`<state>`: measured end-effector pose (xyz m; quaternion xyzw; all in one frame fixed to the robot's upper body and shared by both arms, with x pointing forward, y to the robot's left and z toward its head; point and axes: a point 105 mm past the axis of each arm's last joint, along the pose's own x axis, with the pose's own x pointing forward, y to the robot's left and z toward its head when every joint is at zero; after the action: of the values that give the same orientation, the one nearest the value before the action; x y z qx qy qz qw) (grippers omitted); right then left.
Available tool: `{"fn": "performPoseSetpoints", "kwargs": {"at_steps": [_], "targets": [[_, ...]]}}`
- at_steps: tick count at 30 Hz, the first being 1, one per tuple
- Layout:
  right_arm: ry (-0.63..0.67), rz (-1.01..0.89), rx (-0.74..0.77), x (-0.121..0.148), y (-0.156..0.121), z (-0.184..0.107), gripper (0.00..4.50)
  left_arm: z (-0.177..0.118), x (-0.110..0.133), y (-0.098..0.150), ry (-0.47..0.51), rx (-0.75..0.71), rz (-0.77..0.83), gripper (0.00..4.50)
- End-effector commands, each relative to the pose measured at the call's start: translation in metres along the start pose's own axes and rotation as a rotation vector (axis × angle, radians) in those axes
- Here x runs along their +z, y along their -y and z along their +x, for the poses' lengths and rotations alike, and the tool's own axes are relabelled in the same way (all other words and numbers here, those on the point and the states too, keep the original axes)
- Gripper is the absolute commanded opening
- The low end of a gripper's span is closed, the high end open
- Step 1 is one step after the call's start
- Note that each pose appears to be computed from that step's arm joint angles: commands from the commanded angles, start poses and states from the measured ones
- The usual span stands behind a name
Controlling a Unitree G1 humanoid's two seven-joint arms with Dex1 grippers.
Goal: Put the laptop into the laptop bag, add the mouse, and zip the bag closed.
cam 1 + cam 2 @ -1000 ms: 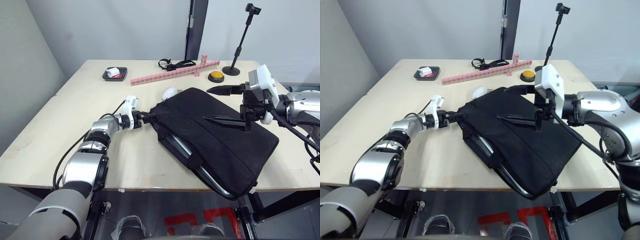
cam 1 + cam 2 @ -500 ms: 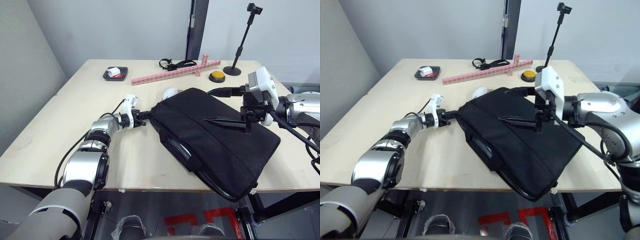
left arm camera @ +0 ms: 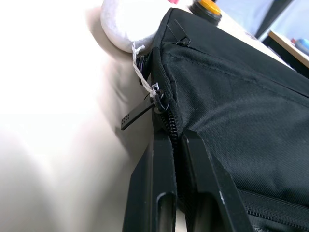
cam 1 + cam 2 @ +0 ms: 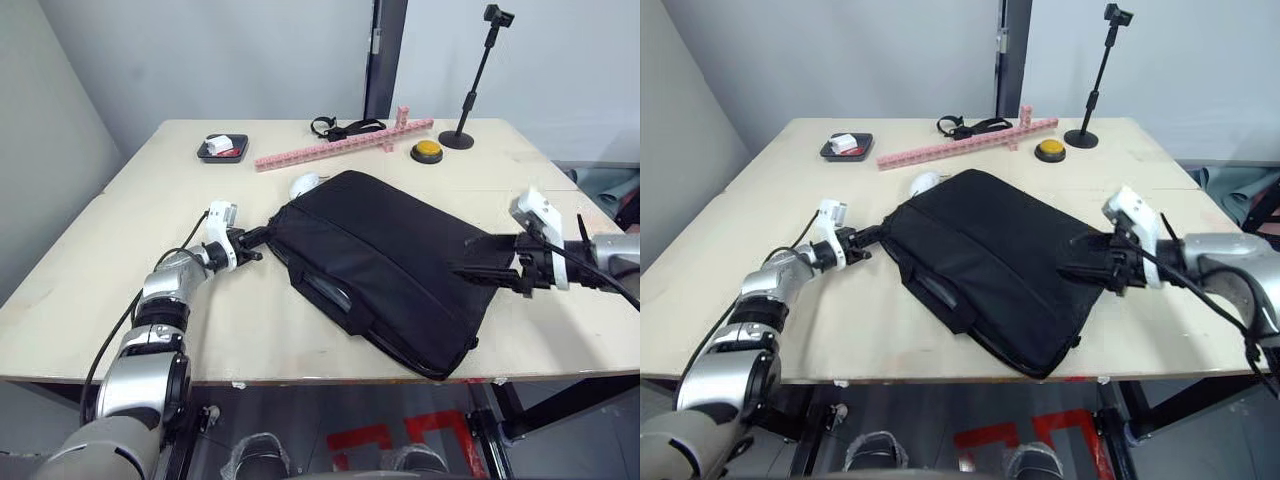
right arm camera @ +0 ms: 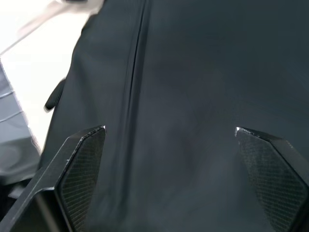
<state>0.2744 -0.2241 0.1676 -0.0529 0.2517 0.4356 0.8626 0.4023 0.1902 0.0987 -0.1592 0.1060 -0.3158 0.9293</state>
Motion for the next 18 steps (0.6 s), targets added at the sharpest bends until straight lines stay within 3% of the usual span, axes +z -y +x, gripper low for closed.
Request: {"fn": "performPoseSetpoints", "kwargs": {"at_steps": [1,8,18], "targets": [[-0.039,0.093,0.011,-0.016,-0.002,-0.012,4.5,-0.01,0.02,0.001,0.067,0.034,0.033,0.07],[-0.088,0.287,0.078,-0.044,-0.019,-0.004,4.5,-0.014,0.01,0.008,0.058,0.044,0.021,0.07],[-0.108,0.543,0.03,-0.072,-0.025,0.013,4.5,-0.015,0.005,0.01,0.062,0.041,-0.012,0.07]]}}
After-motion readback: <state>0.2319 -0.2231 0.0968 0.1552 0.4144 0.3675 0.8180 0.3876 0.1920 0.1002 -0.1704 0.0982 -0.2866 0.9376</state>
